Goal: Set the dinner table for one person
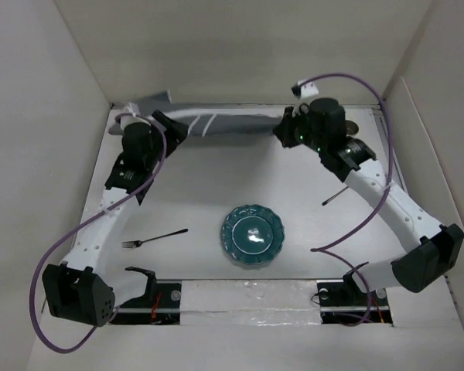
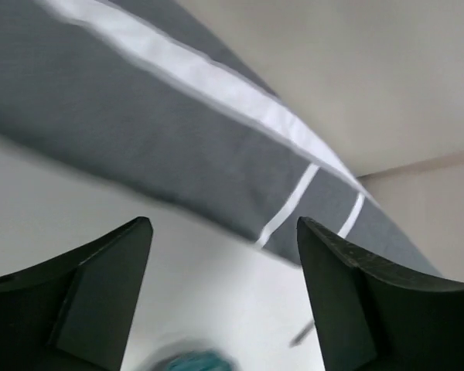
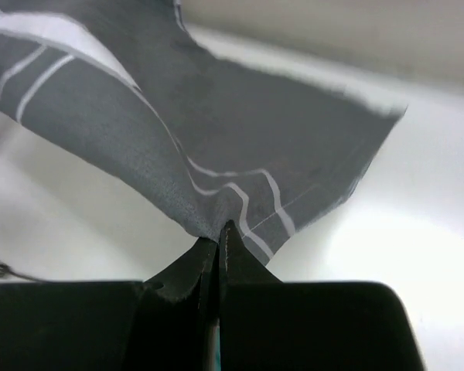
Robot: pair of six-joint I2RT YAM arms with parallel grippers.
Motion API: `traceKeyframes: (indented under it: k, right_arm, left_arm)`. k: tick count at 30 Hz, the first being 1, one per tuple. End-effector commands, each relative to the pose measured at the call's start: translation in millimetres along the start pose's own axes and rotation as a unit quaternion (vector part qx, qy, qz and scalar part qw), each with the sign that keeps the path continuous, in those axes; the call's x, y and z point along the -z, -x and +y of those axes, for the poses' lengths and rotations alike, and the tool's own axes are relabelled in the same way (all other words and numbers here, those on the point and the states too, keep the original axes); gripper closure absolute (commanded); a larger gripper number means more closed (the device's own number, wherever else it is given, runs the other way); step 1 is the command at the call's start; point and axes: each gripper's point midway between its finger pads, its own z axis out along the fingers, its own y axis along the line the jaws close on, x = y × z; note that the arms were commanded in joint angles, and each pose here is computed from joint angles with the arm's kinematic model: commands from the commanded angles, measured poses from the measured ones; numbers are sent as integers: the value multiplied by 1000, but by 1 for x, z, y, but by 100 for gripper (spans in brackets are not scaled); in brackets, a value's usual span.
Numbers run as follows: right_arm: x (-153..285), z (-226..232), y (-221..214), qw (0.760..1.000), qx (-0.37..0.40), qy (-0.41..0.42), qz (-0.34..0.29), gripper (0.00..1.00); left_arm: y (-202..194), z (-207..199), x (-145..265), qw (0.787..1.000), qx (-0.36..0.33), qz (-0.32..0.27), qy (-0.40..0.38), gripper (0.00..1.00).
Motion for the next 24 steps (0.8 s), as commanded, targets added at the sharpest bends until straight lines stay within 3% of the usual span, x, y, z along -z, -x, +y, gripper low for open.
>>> traceKeyframes:
  k: [1,2,10,17,19,24]
  right_arm:
    - [-6,-26,-65,997,-18,-59,51,100]
    - [-4,-29,-88,994,-32,-73,69,100]
    - [3,-64,-169,970,-52,-158,178,100]
    - [21,-80,-196,960,-72,-190,193,100]
    - [29,-84,-199,957,-78,-199,194,100]
    - [44,-82,-214,955,-96,-197,202,100]
  left_arm:
    - [-29,65,8,994,-45,25,95,26]
    - [-41,95,17,988,-53,30,140,27]
    - [-74,163,23,966,-23,76,247,31]
    - [-105,204,-2,934,-63,149,320,32]
    - [-117,223,-6,915,-74,175,357,32]
    - [-115,244,-21,896,-83,158,407,34]
